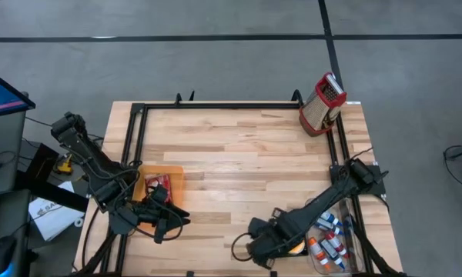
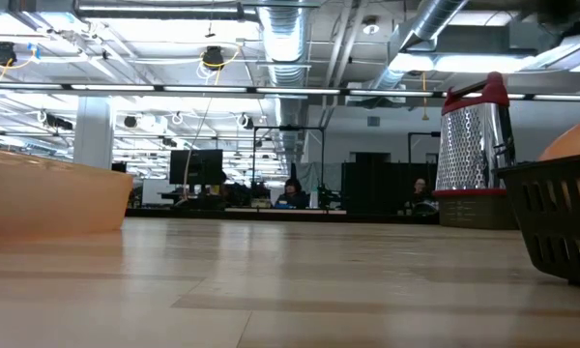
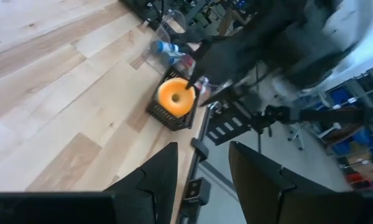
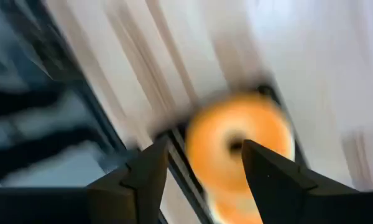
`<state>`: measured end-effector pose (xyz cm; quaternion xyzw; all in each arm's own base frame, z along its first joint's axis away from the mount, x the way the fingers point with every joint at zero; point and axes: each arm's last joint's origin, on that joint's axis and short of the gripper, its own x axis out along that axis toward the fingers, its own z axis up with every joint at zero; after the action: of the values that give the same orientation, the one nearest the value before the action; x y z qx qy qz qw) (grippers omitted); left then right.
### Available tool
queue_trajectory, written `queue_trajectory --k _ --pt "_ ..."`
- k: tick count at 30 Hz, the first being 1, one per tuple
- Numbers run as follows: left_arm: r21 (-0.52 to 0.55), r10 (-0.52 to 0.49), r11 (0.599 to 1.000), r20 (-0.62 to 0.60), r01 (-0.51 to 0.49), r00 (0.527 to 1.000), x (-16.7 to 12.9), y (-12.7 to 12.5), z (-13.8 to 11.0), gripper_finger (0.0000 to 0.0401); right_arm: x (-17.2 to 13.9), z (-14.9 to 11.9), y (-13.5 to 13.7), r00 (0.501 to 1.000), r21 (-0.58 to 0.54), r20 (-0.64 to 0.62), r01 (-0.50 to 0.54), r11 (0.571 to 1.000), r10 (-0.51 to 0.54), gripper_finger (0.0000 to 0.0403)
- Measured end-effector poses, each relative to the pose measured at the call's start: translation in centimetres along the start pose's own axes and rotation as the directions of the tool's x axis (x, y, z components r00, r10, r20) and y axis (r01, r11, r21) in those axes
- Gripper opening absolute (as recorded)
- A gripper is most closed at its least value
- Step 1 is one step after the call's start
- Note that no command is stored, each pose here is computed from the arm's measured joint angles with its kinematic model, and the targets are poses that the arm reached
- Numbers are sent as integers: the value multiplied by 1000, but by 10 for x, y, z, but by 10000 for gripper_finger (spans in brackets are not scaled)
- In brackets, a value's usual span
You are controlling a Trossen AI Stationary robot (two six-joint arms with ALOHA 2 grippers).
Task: Pick & Place Food Item
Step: Return to Home Position
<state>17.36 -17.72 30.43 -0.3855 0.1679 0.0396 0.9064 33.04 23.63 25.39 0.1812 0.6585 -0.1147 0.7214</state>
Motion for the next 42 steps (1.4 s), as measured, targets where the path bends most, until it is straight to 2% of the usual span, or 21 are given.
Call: queue_trajectory --k 3,6,10,12,13,15,18,21,23,25,29,32,35,39,42 --pt "37 22 999 -9 -21 1000 0 3 -1 140 -19 16 3 984 18 171 -56 998 52 201" --pt "118 44 992 -2 -43 999 -1 5 -3 140 -28 26 3 964 17 261 -53 998 46 201" --pt "338 61 936 123 -100 991 -14 1 -11 140 -35 24 3 931 36 366 -19 999 5 201" --pt "395 85 904 211 -164 974 -22 4 -14 140 -41 18 4 906 44 422 -4 999 -15 201" --pt "403 99 894 244 -194 965 -25 11 -15 140 -44 15 5 899 49 438 -1 999 -21 201" --pt "375 116 904 245 -204 963 -25 28 -17 140 -48 9 6 888 53 459 -2 999 -22 201" --pt "314 104 939 133 -141 986 -6 64 -22 140 -51 2 9 872 66 488 0 998 -32 202" --pt "281 -31 960 67 11 997 20 93 -17 140 -56 -4 9 861 89 508 -18 996 -30 203" --pt "292 -146 949 81 116 986 29 107 -5 140 -59 -7 9 859 106 511 -36 994 -23 202" --pt "344 -196 926 77 158 978 35 120 9 140 -63 -10 9 859 129 511 -54 990 -20 200" --pt "450 -116 887 0 104 993 26 143 27 140 -74 -20 5 856 201 517 -103 974 -16 196" --pt "497 -149 861 52 104 988 2 153 30 140 -81 -29 6 837 254 546 -153 955 -12 192" --pt "489 -185 868 148 90 972 -17 169 26 140 -82 -38 8 833 280 553 -178 944 -7 189" --pt "479 -167 875 163 70 972 -22 192 12 140 -82 -44 14 821 286 571 -213 934 12 186" --pt "483 -154 874 177 50 972 -24 199 10 140 -83 -43 17 787 304 616 -263 916 22 187"
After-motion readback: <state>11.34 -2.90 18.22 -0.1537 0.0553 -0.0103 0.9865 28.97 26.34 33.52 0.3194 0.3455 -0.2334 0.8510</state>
